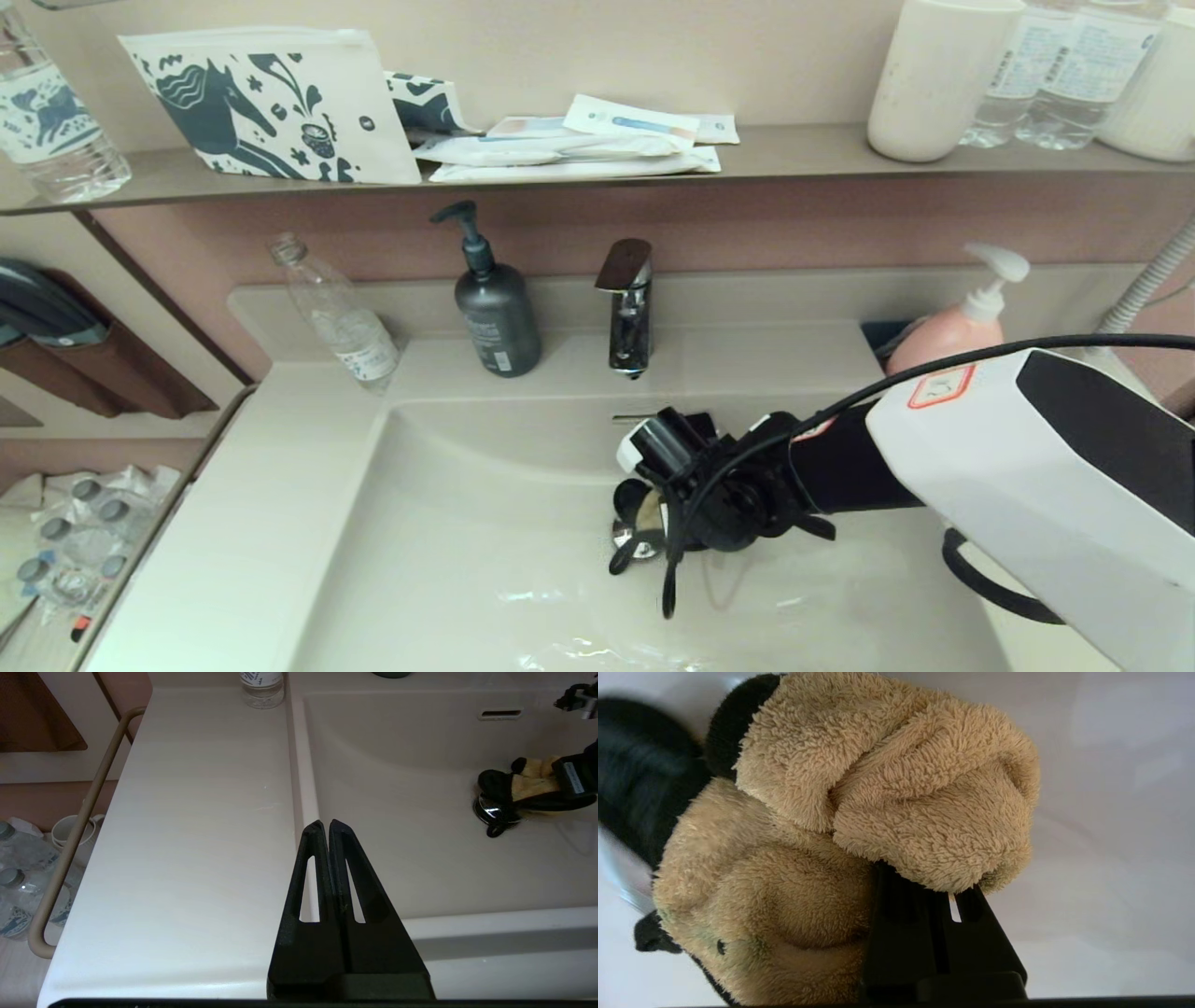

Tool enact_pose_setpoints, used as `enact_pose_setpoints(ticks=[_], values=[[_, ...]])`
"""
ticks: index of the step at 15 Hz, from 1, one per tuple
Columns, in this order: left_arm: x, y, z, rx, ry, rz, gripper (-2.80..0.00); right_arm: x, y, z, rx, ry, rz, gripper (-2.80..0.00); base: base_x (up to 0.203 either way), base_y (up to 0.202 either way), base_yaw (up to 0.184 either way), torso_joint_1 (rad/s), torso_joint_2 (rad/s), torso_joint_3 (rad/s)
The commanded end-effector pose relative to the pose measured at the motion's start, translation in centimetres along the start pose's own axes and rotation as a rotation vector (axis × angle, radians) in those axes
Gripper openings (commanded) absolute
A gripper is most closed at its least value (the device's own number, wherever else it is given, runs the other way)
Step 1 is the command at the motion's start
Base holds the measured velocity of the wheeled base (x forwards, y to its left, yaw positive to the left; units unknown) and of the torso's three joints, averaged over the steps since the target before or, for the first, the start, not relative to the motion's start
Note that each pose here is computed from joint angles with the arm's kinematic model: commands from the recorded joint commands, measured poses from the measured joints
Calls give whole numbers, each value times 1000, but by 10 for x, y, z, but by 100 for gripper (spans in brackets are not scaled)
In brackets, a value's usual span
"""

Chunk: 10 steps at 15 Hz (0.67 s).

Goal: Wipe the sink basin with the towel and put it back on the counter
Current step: Wipe the sink

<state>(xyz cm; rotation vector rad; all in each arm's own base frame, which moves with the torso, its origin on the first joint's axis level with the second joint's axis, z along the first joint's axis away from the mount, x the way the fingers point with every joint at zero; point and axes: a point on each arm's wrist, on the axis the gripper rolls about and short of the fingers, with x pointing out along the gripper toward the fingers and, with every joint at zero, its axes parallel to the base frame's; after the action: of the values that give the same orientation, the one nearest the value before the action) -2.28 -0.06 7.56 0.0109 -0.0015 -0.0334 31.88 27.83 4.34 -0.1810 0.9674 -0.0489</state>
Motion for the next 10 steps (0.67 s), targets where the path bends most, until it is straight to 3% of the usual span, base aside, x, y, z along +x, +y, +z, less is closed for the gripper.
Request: enact_pose_setpoints(ticks=[1,5,10], values=[[0,0,0,0,1,0,-280,-2,-11,-10,-13,35,-22,-280,0,0,0,0,0,0],[0,0,0,0,1,0,-280,-4,-23,-31,-48,104,-43,-280,0,0,0,0,0,0],[0,0,0,0,1,0,-280,-14,16,-63,-109,152,57,-280,0,0,0,0,0,0]])
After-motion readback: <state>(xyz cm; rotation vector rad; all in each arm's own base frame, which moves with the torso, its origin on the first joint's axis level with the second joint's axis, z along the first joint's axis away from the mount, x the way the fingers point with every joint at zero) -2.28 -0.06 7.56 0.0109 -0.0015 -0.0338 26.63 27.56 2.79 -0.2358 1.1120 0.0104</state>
